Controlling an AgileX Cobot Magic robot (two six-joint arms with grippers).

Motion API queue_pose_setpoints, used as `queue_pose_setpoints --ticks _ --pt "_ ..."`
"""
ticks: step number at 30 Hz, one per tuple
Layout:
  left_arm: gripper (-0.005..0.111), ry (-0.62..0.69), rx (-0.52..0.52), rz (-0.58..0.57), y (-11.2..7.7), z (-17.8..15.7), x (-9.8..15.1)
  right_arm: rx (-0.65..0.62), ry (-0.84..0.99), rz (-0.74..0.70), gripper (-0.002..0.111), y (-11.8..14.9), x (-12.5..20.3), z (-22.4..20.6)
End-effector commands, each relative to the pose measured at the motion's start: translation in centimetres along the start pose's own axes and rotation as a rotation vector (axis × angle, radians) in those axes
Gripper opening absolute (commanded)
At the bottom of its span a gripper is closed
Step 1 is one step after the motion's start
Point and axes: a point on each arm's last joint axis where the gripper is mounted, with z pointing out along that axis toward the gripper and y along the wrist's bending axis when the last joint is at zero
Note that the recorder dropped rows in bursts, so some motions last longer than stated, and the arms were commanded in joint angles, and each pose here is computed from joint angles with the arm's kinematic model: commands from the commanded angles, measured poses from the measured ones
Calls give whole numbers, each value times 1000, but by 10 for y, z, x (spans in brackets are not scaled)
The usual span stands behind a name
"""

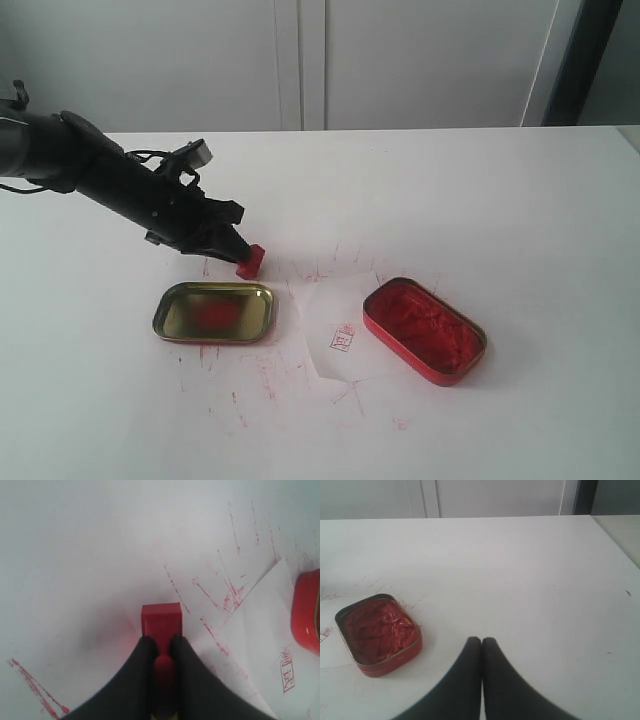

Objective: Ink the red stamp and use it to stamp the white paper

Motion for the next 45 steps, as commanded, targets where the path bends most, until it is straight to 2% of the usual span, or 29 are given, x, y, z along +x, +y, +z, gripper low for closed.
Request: queue_pose_setpoints --ticks 1,7,10,14,18,27,30,33,36,45 --pt "6 -4 -3 -34 0 -2 0 4 -13 -7 0 0 0 0" --pt "35 -15 -30 -31 1 -3 -1 4 -13 -7 0 0 0 0" --pt "42 -34 -59 -3 -1 -9 -5 4 -13 -7 0 0 0 0" --pt "45 -45 -94 37 -3 -17 -8 4 -13 -7 0 0 0 0" --pt "45 -60 -106 26 3 -27 -10 4 -13 -7 0 0 0 0" --pt "45 -59 -95 -54 21 -58 -8 4 -13 -7 0 0 0 0" --pt "40 -50 -75 -106 18 -64 -7 4 -13 -7 0 0 0 0" --pt "24 -43 -62 -131 14 -67 -7 4 -13 -7 0 0 0 0" --pt "2 -32 -46 -158 10 -70 -6 4 -13 -7 0 0 0 0" --pt "0 21 -20 -202 0 -78 -1 4 -13 -7 0 0 0 0"
